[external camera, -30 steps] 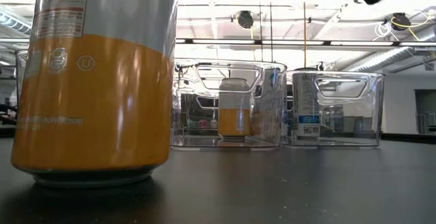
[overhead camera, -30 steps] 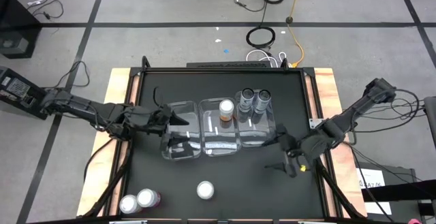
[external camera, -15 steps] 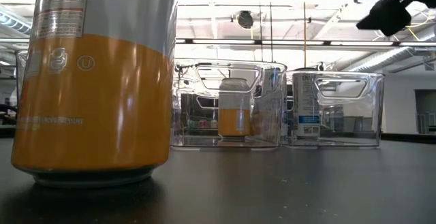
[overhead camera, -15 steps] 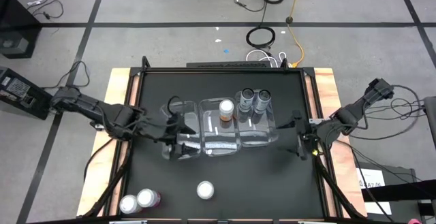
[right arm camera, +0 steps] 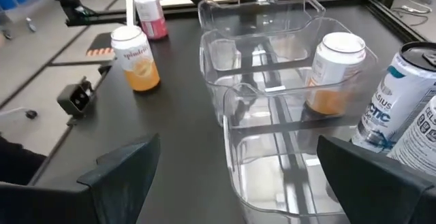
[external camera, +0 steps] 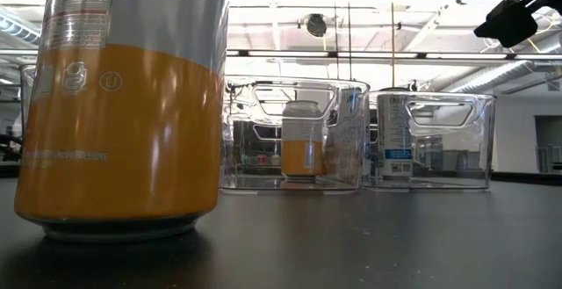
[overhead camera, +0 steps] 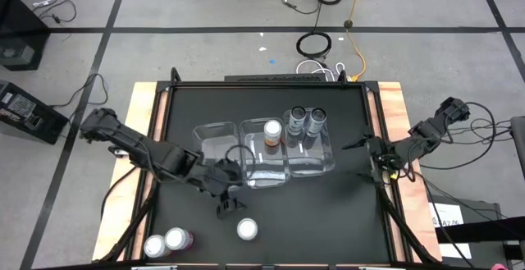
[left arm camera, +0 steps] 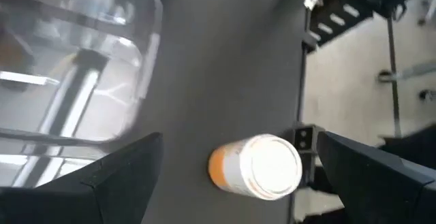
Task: Sort soda cans
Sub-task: Put the orange soda can into the center transparent bin
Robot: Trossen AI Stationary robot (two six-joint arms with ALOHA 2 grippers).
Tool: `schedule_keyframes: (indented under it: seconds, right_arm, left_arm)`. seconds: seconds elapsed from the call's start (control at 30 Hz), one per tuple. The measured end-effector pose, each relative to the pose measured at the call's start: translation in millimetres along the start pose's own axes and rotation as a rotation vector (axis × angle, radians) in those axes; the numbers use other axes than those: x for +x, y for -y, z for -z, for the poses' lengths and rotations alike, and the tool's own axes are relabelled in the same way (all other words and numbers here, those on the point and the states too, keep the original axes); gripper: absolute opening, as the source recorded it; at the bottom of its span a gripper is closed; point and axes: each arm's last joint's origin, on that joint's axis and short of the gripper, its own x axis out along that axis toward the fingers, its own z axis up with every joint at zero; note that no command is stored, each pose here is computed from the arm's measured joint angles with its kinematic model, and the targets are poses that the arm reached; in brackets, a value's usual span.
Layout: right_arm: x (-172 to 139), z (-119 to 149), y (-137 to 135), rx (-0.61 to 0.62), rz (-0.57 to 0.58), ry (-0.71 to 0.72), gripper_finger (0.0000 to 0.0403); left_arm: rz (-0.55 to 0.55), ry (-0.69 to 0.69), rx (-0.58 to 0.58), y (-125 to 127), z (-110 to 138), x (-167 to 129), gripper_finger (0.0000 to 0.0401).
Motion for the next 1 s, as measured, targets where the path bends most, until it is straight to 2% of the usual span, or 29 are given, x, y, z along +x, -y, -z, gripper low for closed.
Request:
schedule_keyframes:
  seconds: [0.07, 0.33, 0.7, 0.9, 1.0]
  right_arm:
    - [-2.1, 0.0, 0.6, 0.005, -0.02, 0.005, 0.0389]
    - [-2.7, 0.3, 0.9, 0.006, -0.026, 0.005, 0.0389]
    - [-2.7, 0.6, 1.5, 0.008, -0.012, 0.005, 0.0389]
    - [-2.7, 0.7, 1.6, 0.007, -0.011, 0.004, 0.0389]
    - [-2.7, 0.9, 1.6, 0.006, -0.01, 0.003, 0.0389]
  left_arm:
    - [0.009, -0.025, 0.006, 5.3, -1.4, 7.5, 0.0396]
    - [-0.064, -0.122, 0.026, 15.2, -1.9, 31.4, 0.0396]
    - [-0.096, -0.196, 0.063, 29.9, 4.2, 34.9, 0.0396]
    - [-0.09, -0.2, 0.026, 36.1, 10.1, 33.9, 0.0396]
    - [-0.095, -0.192, -0.042, 37.7, 11.1, 33.8, 0.0396]
